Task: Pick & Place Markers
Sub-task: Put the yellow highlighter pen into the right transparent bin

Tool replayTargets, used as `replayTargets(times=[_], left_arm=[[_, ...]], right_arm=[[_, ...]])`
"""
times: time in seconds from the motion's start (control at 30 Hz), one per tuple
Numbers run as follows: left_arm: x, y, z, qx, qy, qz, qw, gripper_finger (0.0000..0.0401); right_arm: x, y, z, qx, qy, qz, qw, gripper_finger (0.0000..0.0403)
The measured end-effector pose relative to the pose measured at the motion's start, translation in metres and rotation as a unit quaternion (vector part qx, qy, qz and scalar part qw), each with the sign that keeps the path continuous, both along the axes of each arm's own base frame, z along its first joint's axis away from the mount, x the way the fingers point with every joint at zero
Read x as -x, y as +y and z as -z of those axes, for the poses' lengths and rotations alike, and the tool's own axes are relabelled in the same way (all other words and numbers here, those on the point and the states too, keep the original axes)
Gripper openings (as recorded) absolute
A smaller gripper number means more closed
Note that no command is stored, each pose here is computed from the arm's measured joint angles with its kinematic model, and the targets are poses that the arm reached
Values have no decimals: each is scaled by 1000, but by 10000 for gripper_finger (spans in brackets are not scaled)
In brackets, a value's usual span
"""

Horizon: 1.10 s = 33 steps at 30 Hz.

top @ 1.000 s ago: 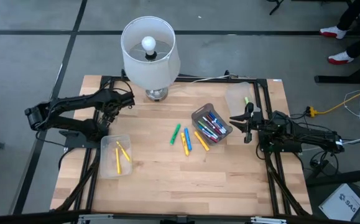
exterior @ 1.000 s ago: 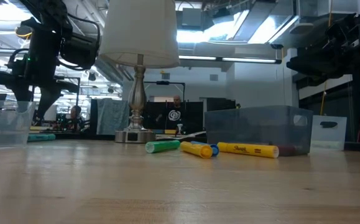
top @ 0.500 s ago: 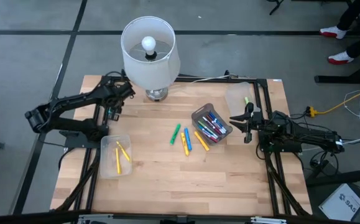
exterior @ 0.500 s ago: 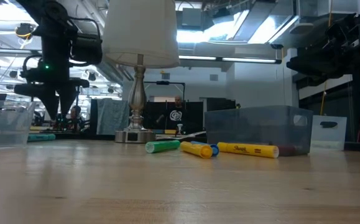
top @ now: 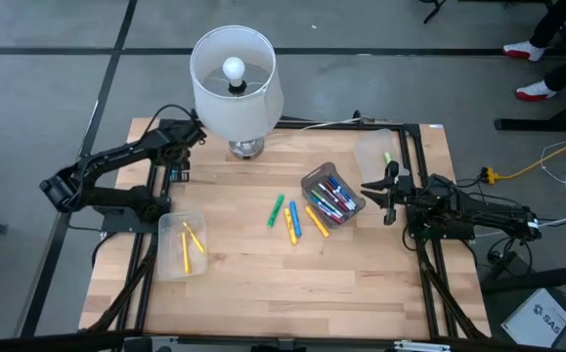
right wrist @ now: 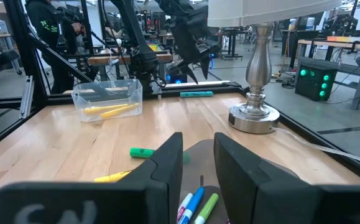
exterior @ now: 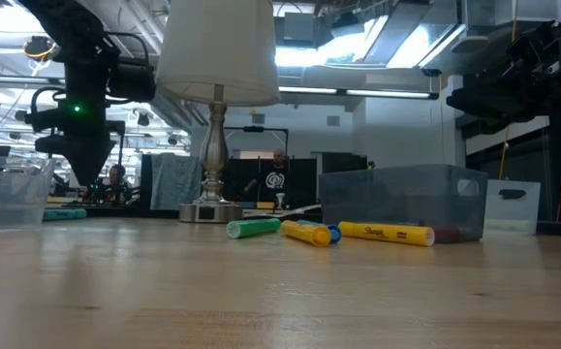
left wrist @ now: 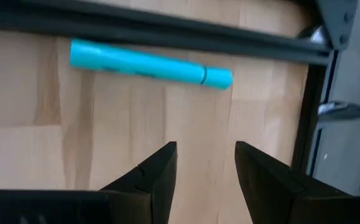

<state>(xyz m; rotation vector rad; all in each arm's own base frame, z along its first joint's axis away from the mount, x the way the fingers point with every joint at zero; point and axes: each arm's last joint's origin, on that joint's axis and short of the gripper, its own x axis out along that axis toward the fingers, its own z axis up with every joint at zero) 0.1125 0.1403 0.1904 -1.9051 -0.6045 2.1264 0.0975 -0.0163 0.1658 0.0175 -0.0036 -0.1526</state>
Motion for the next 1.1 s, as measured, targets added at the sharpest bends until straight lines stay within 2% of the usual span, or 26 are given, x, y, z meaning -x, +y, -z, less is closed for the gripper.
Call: replayTargets(times=[0.13,0.23,0.4,0.73,1.1], left_arm=[[4,2,-1,-16,28,-12,999,157],[7,1,0,-9,41,-18,999,157],[11,4,5,26,34,-40,998,157],[5,10,12,24,27,-39,999,157],[-8,2,11,-5,112,79,991,157]], right_arm=[[0,0,0,0,0,0,1000,91],[0,0,0,0,0,0,1000,91],[0,0,0,0,0,0,1000,90],[0,0,0,0,0,0,1000,91],[0,0,0,0,0,0,1000,90]])
